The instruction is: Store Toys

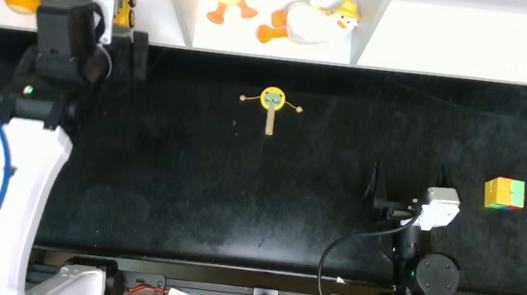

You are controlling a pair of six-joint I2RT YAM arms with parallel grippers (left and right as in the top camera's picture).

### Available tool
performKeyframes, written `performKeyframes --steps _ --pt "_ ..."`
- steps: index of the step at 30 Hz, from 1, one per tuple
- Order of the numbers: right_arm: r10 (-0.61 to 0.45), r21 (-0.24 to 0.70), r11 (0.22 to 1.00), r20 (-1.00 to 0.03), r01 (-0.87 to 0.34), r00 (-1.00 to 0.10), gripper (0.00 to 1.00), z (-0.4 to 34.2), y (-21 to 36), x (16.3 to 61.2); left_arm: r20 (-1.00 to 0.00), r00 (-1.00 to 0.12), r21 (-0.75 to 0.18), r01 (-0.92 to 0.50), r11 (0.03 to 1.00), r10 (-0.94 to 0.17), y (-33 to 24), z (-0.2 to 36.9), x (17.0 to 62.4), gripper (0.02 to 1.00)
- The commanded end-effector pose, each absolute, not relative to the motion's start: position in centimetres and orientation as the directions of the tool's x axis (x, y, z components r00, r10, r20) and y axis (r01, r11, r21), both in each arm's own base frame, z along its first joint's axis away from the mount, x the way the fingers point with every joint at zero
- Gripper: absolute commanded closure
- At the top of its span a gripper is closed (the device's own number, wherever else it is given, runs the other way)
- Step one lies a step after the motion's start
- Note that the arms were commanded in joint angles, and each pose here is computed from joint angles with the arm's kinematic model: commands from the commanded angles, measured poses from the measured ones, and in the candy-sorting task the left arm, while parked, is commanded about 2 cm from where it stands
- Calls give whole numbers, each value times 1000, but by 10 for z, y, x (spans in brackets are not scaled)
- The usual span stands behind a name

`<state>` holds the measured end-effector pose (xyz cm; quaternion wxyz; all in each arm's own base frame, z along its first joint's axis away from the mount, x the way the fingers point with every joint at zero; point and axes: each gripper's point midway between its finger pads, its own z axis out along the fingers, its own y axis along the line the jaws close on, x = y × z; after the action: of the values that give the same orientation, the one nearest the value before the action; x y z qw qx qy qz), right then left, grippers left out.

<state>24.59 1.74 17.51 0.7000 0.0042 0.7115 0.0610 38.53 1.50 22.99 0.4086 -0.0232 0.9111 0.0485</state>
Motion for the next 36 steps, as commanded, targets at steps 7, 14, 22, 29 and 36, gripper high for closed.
performKeyframes --steps 7,14,22,29,36 --pt "88 89 994 -996 -69 -19 5 172 15 246 -776 -629 40 -126 991 -49 18 268 338 20" --pt "88 89 994 -996 -69 -19 5 172 15 246 -795 -602 66 -205 977 -73 35 283 308 20" --pt "88 89 994 -996 -69 -19 5 172 15 246 -777 -624 74 -219 973 -82 37 277 303 20" --pt "88 89 994 -996 -68 -19 5 172 15 246 -736 -672 88 -215 973 -82 37 264 298 20" --pt "88 89 994 -996 -69 -19 5 172 15 246 -736 -673 106 -232 967 -80 42 264 296 20"
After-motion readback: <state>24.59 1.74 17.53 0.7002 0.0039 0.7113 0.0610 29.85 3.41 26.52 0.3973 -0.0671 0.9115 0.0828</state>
